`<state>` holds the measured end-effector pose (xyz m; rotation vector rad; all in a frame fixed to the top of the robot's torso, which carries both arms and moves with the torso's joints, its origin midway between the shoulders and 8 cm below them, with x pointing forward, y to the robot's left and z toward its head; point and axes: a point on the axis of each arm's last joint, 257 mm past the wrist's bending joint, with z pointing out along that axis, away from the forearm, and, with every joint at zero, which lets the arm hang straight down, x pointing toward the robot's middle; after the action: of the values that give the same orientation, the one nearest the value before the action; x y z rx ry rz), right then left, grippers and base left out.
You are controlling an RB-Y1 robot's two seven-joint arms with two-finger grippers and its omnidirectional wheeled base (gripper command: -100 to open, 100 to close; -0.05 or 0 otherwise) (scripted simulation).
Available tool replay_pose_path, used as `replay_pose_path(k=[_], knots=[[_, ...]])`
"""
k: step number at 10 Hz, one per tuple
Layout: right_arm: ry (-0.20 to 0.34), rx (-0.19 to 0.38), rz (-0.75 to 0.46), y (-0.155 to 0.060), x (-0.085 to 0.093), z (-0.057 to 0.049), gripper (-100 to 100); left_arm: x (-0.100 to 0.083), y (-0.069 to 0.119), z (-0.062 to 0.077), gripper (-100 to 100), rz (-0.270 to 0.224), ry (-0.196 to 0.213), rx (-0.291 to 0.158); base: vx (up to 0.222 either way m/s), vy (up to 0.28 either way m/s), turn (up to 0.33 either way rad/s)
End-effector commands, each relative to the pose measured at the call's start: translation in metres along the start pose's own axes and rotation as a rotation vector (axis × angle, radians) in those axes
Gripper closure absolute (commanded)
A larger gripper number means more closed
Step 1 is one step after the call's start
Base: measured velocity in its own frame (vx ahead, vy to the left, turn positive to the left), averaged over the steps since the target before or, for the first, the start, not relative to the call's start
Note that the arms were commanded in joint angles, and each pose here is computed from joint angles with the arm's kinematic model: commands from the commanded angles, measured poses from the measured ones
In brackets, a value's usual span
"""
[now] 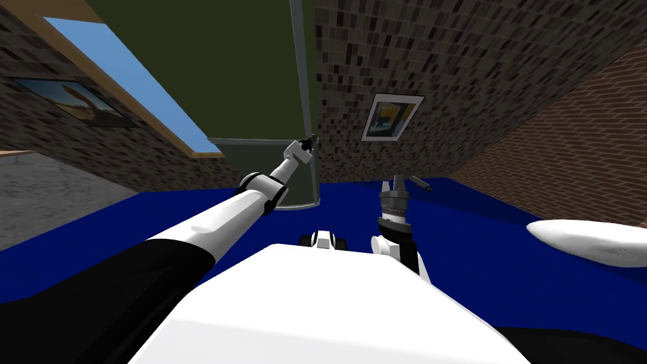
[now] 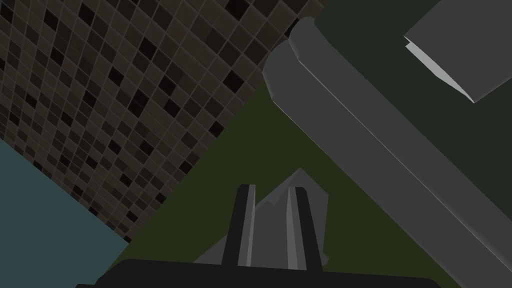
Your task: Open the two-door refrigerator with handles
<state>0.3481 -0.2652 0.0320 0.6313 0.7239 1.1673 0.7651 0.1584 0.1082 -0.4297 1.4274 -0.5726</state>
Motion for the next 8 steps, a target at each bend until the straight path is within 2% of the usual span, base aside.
replay_pose_path(k=[1,2,4,5,8], knots=[[0.0,0.0,0.0,0.0,0.0,0.0,0,0.017,-0.028,0.0,100,-0.006,0.027,0.041,-0.245,0.247,-0.132],[0.0,0.0,0.0,0.0,0.0,0.0,0,0.017,-0.028,0.0,100,-0.006,0.027,0.041,-0.256,0.236,-0.079],[0.0,0.0,0.0,0.0,0.0,0.0,0,0.035,-0.056,-0.003,100,-0.011,0.057,0.084,-0.282,0.207,-0.088],[0.0,0.0,0.0,0.0,0.0,0.0,0,0.035,-0.056,-0.003,100,-0.011,0.057,0.084,-0.254,0.231,-0.072],[0.0,0.0,0.0,0.0,0.0,0.0,0,0.062,-0.098,-0.01,100,-0.017,0.103,0.147,-0.27,0.263,-0.103]])
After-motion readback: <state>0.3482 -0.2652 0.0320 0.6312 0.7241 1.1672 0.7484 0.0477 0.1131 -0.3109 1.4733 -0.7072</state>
